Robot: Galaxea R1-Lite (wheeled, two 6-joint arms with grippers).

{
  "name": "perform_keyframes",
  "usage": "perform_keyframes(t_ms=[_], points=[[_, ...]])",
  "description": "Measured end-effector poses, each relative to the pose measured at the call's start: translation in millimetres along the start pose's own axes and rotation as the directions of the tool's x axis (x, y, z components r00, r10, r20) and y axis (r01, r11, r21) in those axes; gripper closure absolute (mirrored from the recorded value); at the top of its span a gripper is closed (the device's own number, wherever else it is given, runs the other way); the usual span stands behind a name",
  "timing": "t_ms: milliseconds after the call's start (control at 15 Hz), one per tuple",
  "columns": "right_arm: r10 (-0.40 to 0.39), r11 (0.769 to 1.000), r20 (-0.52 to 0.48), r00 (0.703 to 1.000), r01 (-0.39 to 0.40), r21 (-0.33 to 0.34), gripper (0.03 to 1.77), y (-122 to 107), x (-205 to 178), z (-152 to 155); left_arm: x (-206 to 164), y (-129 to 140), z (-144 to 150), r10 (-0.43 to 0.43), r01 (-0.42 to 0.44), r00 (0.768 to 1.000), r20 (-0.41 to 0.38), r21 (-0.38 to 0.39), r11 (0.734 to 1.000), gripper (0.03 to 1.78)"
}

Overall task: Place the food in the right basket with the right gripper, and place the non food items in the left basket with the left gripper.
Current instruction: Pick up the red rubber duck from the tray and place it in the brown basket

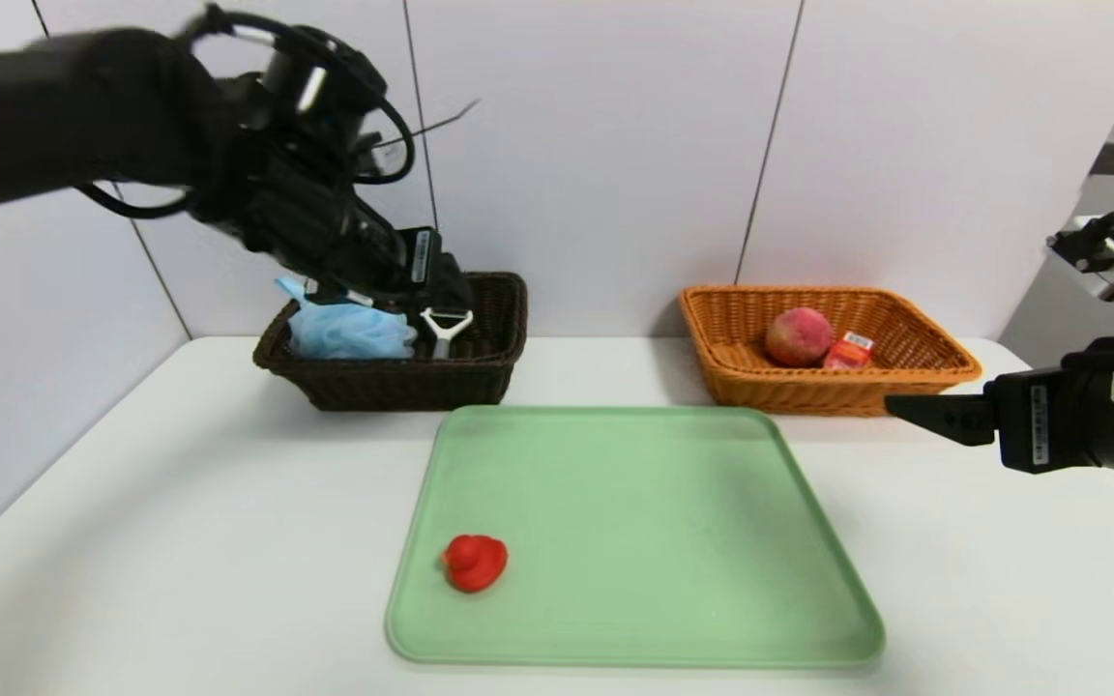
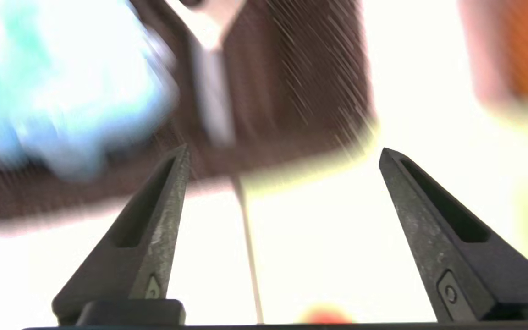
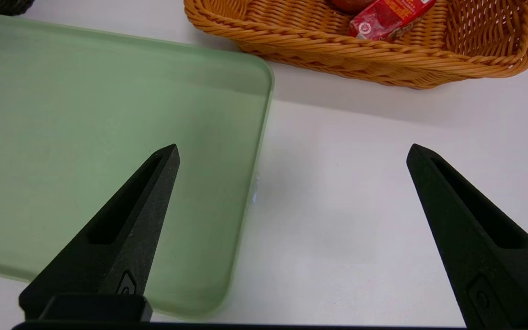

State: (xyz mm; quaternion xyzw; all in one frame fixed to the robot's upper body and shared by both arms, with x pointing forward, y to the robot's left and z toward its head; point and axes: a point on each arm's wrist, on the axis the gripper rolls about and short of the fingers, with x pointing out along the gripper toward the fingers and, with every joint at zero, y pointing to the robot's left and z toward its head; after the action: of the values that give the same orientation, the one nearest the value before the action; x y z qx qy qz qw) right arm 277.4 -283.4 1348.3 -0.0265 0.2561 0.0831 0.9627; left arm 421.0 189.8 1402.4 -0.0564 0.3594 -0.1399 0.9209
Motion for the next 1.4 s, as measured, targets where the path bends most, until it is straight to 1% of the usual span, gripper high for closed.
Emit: perform_keyframes(t_ms=[67,133,267,333,467,600,667,800,933,1000,1067,1133,1267,1400], points=[[0.001,1.000,-0.004,1.000,-0.001,-0.001,0.09,0,0,-1,-27,-1,-7,-0.094,0.096,0.993,-0.070,0.022,0.995,0.32],[0.001,1.000,-0.006,1.000,-0.001,-0.002,0.09,0,1,-2,-49,1,-17,-0.187,0.194,0.971,-0.147,0.040,0.980,0.29],[0.002,1.000,-0.009,1.000,-0.002,-0.002,0.09,0,1,-3,-72,9,-37,-0.301,0.325,0.921,-0.249,0.060,0.944,0.25],[0.002,1.000,-0.014,1.000,-0.002,-0.003,0.09,0,1,-4,-75,13,-45,-0.329,0.360,0.907,-0.263,0.082,0.929,0.23],[0.002,1.000,-0.022,1.000,-0.002,-0.004,0.09,0,2,-7,-76,20,-66,-0.349,0.401,0.896,-0.275,0.163,0.901,0.20],[0.001,1.000,-0.029,1.000,-0.001,-0.005,0.09,0,2,-9,-73,26,-88,-0.378,0.449,0.883,-0.277,0.263,0.854,0.18],[0.000,1.000,-0.031,1.000,0.000,-0.005,0.09,0,2,-10,-69,29,-99,-0.391,0.464,0.879,-0.272,0.308,0.830,0.17],[0.001,1.000,-0.039,0.999,-0.001,-0.009,0.09,1,2,-12,-55,33,-117,-0.418,0.470,0.882,-0.216,0.391,0.791,0.16],[0.001,1.000,-0.041,0.999,-0.001,-0.010,0.09,1,3,-13,-40,38,-134,-0.442,0.458,0.884,-0.150,0.463,0.759,0.15],[0.001,1.000,-0.042,0.999,-0.001,-0.010,0.09,1,3,-13,-34,40,-141,-0.452,0.447,0.884,-0.121,0.505,0.738,0.14],[0.001,1.000,-0.042,0.999,-0.001,-0.010,0.09,1,2,-13,-30,41,-146,-0.462,0.430,0.882,-0.091,0.557,0.711,0.14],[0.001,1.000,-0.043,0.999,-0.001,-0.012,0.09,1,3,-13,-29,41,-148,-0.469,0.416,0.880,-0.070,0.588,0.693,0.14],[0.002,1.000,-0.046,0.999,-0.002,-0.011,0.09,1,3,-14,-28,38,-153,-0.476,0.417,0.875,-0.084,0.630,0.655,0.14],[0.000,1.000,-0.050,0.999,-0.001,-0.013,0.09,1,3,-15,-25,37,-158,-0.482,0.418,0.870,-0.104,0.674,0.609,0.13]])
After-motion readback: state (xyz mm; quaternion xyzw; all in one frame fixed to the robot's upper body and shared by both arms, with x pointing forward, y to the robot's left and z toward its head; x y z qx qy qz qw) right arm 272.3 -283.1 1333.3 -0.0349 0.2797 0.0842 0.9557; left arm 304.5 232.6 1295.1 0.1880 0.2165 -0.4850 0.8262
